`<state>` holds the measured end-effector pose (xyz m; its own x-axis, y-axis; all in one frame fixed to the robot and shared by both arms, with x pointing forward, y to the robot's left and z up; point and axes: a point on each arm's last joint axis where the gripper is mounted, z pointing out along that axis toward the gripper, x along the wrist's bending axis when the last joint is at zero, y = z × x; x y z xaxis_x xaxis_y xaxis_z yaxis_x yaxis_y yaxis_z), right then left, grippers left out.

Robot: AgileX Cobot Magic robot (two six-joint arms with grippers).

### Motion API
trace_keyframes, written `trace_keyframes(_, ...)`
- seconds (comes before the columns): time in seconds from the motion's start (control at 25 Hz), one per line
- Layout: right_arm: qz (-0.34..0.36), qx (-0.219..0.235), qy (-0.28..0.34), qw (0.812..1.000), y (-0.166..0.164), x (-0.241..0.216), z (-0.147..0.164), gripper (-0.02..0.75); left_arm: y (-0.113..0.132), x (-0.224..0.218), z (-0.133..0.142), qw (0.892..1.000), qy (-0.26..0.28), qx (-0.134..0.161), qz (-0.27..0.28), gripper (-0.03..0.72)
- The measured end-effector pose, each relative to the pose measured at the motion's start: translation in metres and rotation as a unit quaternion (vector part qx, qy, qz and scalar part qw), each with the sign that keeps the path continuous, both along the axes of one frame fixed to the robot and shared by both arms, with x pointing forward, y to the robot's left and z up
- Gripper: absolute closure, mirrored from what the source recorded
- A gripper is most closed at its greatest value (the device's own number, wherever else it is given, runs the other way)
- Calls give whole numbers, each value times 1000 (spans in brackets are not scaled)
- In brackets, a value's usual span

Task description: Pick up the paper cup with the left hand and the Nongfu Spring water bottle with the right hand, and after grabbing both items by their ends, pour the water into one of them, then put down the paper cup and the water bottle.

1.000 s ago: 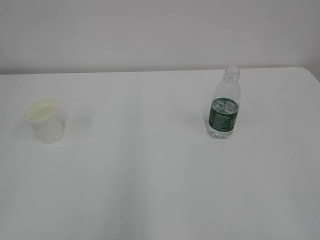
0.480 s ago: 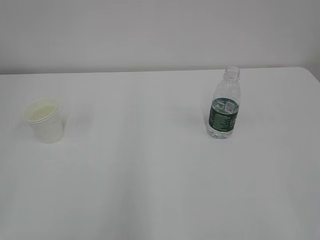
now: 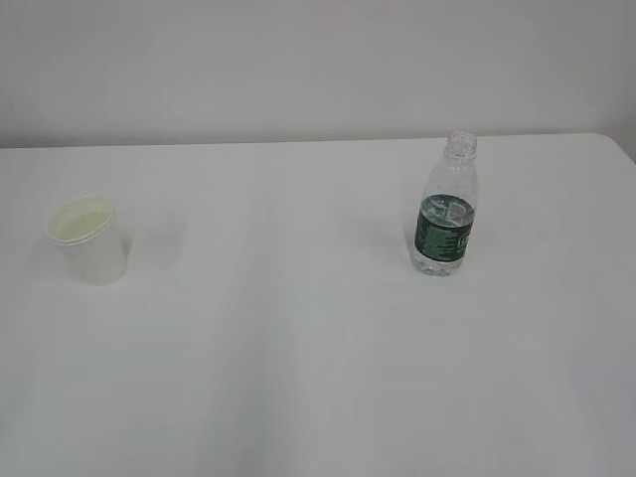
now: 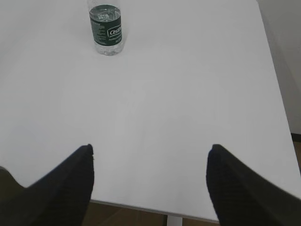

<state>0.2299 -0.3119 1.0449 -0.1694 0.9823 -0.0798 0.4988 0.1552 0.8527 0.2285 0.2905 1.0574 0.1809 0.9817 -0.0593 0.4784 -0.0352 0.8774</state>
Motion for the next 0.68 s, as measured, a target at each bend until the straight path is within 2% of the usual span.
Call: trace_keyframes(0.68,0,0,-1,1000,0,0,0,172,0,0,0,1000,0,0,0,97)
